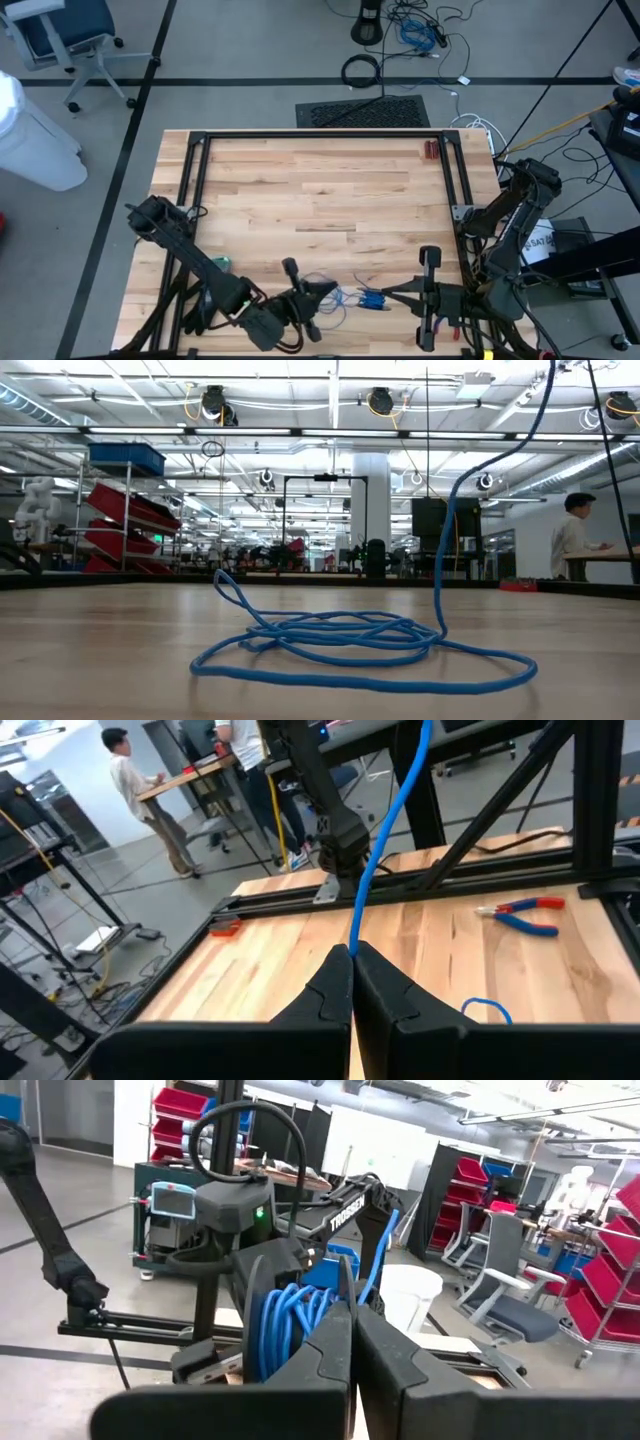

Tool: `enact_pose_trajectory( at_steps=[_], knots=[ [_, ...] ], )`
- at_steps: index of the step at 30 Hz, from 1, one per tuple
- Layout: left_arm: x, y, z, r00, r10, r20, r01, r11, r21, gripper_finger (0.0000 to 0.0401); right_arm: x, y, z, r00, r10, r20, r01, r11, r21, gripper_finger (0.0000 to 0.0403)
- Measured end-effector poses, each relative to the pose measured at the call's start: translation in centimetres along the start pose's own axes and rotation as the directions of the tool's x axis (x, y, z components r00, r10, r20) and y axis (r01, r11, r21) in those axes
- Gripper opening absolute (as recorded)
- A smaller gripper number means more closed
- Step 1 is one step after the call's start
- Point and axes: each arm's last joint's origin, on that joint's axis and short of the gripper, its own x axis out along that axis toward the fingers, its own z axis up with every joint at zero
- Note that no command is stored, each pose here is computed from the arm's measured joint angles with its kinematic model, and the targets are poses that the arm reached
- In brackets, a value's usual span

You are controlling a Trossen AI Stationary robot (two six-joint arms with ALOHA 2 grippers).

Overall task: Coil cords
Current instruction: Coil the blue wire onto the spool

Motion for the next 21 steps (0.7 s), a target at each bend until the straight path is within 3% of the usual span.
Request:
enact_pose_trajectory(
  at_steps=[21],
  knots=[
    [-1.4,0.2,0.9,1.0,-0.002,0.022,0.002,1.0,0.003,0.0002,0.4,0.0,-0.8,0.999,0.037,-0.04,-0.037,0.999,0.012,0.0]
  ],
)
